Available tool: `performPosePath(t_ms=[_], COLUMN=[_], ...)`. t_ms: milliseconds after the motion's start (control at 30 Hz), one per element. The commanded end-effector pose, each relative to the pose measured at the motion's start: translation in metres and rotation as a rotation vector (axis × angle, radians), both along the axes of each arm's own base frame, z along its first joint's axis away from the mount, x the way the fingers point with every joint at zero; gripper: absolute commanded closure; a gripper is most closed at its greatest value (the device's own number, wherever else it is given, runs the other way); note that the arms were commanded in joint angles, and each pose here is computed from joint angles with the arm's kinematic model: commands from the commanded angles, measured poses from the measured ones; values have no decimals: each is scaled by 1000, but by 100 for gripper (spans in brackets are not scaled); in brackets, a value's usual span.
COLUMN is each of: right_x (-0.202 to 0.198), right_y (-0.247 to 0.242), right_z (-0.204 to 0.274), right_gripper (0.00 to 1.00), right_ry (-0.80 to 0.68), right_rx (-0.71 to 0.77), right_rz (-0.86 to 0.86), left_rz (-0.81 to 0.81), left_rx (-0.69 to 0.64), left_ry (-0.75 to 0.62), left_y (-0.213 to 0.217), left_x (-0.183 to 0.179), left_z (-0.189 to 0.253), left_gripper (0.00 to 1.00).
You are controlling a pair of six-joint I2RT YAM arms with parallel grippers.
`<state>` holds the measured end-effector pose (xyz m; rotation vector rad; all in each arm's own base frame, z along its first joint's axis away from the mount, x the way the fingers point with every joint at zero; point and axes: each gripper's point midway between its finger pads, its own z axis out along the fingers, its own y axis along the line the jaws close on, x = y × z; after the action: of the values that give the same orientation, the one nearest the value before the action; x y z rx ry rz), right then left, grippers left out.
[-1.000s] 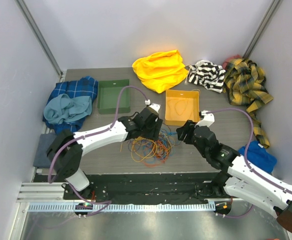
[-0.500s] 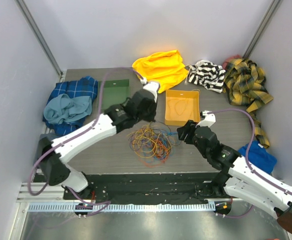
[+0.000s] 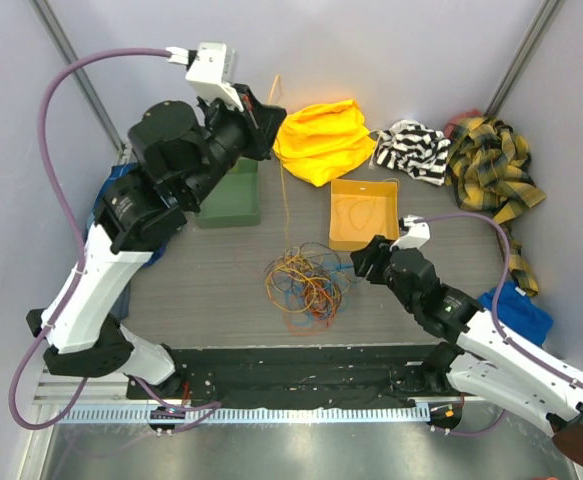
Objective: Untangle the cables
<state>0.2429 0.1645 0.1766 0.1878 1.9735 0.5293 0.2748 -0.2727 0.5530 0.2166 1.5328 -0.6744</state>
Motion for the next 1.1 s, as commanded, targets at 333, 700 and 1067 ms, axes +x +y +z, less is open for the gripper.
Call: performPosePath(t_ms=[333,700,1067], right_x=[0,19,57], right_y=[77,133,153], right_z=[87,75,38], right_gripper=[35,24,23], right_ry=[-254,-293,-236], right_rx=[190,-88,-171], right_rz=[290,266,167], left_rz=[-41,-101,-154], left_rx=[42,42,26], left_ry=[-11,40,74], left_y=[-12,-24,-24], left_x=[2,-3,-17], left_z=[2,-12,-19], left_gripper=[100,100,100])
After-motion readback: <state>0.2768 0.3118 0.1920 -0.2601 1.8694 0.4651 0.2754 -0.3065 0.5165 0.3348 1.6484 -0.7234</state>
